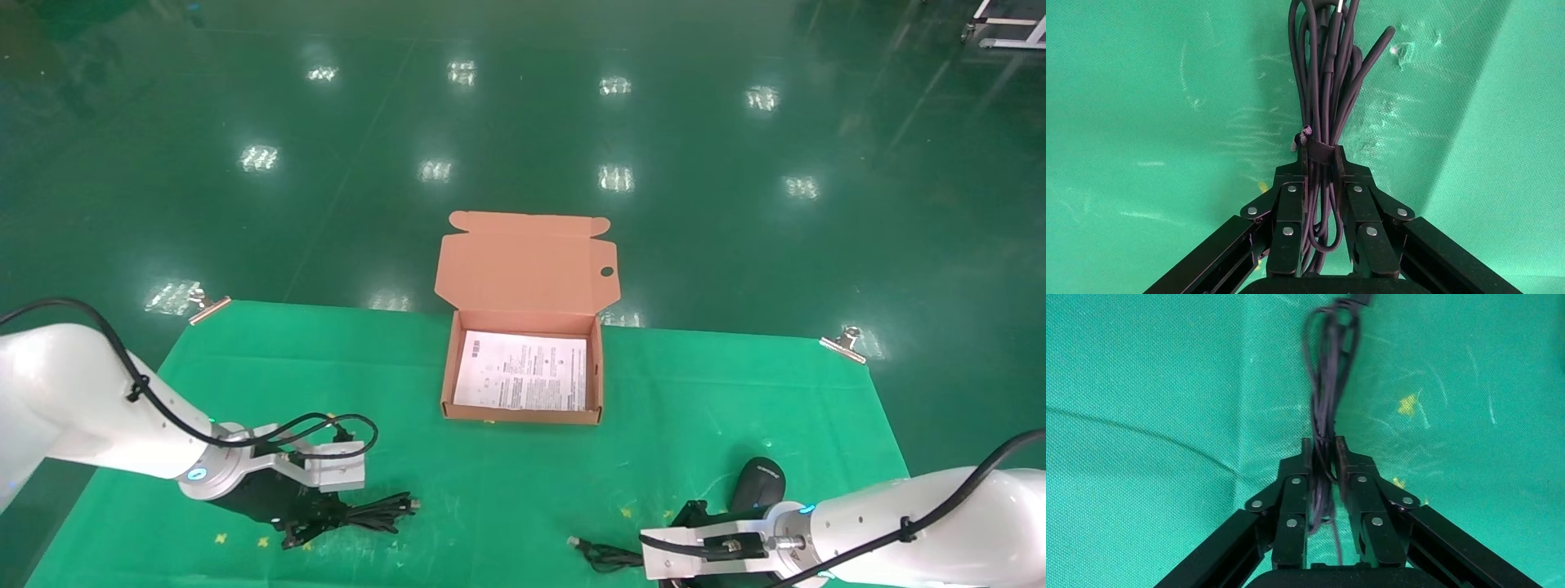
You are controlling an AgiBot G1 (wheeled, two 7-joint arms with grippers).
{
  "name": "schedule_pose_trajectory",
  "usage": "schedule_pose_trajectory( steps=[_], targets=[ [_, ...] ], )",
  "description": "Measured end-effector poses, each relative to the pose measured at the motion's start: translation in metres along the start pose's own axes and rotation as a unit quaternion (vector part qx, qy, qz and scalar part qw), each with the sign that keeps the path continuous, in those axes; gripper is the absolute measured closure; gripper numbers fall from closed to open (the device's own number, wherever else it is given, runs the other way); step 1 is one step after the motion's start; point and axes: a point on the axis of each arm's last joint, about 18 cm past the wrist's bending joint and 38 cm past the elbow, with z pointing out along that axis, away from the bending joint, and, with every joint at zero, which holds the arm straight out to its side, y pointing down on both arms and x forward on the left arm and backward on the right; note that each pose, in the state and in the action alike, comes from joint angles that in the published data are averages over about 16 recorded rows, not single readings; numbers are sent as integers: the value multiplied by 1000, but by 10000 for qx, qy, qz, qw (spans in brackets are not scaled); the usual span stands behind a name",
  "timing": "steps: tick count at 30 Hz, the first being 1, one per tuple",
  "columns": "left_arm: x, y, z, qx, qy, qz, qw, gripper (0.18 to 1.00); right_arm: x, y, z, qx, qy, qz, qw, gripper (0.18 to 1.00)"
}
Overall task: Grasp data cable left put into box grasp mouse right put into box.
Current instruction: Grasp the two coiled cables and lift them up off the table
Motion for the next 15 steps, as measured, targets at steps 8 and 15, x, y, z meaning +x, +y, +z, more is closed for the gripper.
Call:
schedule_pose_trajectory(
  steps=[8, 15],
  targets=[
    [-3, -2, -6, 49, -29, 54, 10000, 922, 3, 1, -4, 32, 42, 77, 10000, 927],
    [-20, -8, -32, 212, -281, 196, 9992, 931, 28, 9, -35, 218, 432, 478, 9977, 955]
  ],
)
